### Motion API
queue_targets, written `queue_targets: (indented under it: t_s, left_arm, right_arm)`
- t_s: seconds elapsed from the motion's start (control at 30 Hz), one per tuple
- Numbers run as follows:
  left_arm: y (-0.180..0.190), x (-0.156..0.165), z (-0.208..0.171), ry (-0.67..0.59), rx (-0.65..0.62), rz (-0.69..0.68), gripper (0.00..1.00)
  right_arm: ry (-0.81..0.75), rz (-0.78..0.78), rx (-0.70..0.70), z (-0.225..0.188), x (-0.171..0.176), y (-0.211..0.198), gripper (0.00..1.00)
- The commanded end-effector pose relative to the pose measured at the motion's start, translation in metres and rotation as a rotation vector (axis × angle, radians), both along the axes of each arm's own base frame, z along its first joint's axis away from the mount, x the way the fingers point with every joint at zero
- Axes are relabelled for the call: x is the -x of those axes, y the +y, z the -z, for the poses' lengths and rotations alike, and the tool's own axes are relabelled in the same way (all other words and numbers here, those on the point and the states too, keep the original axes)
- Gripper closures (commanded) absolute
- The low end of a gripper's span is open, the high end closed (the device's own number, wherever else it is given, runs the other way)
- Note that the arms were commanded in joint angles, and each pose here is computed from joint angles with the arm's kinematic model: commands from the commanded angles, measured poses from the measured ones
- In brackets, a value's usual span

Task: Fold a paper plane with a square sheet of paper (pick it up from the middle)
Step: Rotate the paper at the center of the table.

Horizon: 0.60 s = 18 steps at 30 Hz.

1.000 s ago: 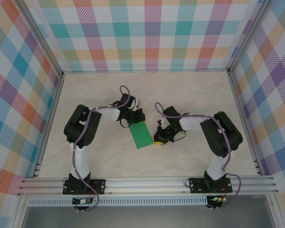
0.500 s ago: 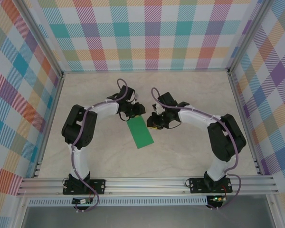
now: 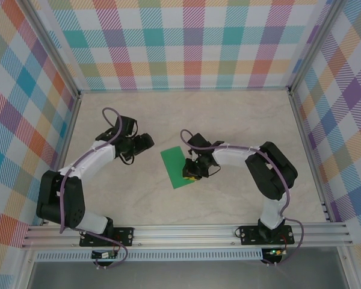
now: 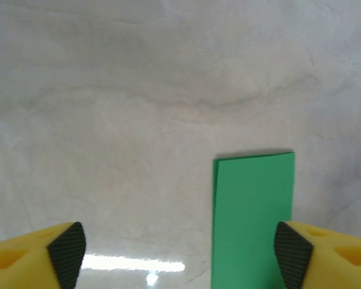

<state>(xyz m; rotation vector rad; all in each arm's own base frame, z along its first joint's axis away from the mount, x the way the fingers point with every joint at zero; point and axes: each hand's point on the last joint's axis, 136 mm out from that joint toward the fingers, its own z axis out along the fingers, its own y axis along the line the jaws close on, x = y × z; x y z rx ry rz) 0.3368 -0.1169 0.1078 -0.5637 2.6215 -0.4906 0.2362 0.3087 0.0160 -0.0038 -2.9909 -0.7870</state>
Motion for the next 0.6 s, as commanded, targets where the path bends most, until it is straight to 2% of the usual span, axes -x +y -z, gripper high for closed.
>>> queue_targets:
  t_s: [0.0,0.07,0.17,0.37,0.57]
  left_arm:
    - [0.014,0.02,-0.003,0.008,-0.041,-0.02,0.08]
    - [0.017,0.027,-0.002,0.01,-0.036,-0.027,0.0]
    - [0.015,0.039,0.005,0.023,-0.002,-0.016,0.0]
    - [-0.026,0.056,0.009,0.047,0.235,0.126,0.0]
    - [-0.048,0.071,0.014,0.09,0.377,0.172,0.0]
  right_arm:
    - [0.082,0.08,0.094,0.02,0.027,-0.011,0.79]
    - [0.108,0.105,0.08,0.023,0.037,-0.003,0.79]
    - [0.118,0.069,0.028,0.011,0.045,0.016,0.79]
    - [-0.082,-0.013,-0.019,-0.052,-0.013,0.031,0.71]
    - [-0.093,0.003,-0.042,-0.043,-0.055,0.036,0.7]
